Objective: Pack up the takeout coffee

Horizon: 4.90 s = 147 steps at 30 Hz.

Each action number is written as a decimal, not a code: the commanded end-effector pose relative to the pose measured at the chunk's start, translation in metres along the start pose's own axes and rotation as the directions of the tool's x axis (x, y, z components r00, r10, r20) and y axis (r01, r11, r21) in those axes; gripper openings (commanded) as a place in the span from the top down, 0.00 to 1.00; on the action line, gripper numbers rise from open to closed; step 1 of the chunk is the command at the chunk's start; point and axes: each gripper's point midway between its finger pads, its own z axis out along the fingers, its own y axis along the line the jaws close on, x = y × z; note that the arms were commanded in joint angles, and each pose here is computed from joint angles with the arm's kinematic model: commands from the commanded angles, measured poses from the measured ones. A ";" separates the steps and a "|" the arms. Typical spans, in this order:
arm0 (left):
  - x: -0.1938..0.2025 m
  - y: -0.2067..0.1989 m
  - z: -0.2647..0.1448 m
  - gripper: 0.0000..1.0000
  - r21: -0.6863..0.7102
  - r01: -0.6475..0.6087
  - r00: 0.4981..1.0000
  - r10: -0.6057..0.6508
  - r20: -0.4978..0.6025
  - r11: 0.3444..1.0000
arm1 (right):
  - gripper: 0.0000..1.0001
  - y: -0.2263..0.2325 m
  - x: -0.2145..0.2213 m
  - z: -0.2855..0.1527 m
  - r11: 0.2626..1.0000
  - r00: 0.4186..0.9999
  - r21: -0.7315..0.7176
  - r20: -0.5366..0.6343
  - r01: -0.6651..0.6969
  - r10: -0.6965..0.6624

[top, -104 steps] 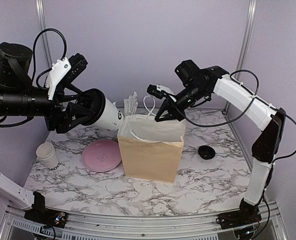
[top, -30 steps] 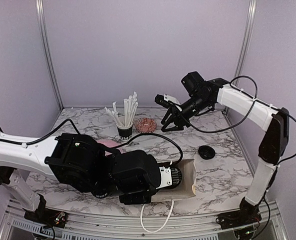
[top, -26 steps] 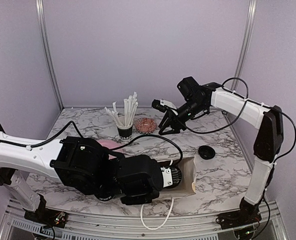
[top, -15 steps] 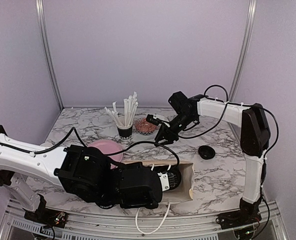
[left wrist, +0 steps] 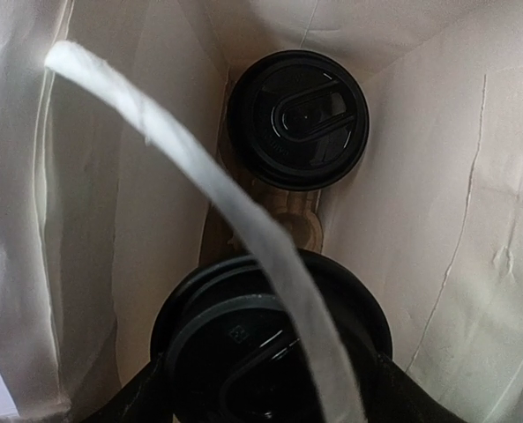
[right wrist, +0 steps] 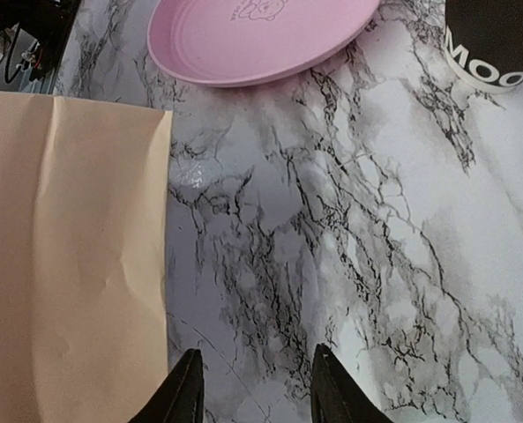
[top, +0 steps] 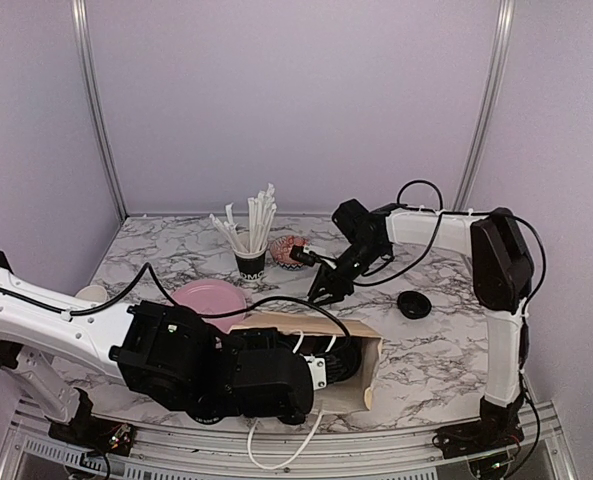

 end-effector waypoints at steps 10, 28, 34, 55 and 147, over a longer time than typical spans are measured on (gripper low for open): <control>0.000 0.015 0.006 0.48 -0.019 -0.020 0.994 0.022 0.103 1.000 | 0.60 0.008 0.026 0.037 0.992 0.997 -0.113 -0.053 -0.064 0.059; 0.013 0.022 0.036 0.48 0.004 -0.049 0.993 0.048 0.111 0.999 | 0.62 0.025 0.040 0.061 0.971 0.994 -0.222 -0.088 -0.087 0.068; 0.017 0.010 0.040 0.49 0.043 -0.069 0.992 0.064 0.107 0.997 | 0.62 0.025 0.035 0.059 0.971 0.995 -0.221 -0.073 -0.087 0.072; 0.023 0.011 0.062 0.49 -0.017 -0.111 0.986 0.112 0.122 0.994 | 0.62 0.044 0.031 0.060 0.962 0.998 -0.270 -0.049 -0.040 0.027; 0.005 0.004 0.136 0.58 0.354 0.411 0.912 -0.378 -0.162 0.840 | 0.48 -0.017 0.052 -0.130 0.979 0.990 0.162 0.096 -0.121 0.106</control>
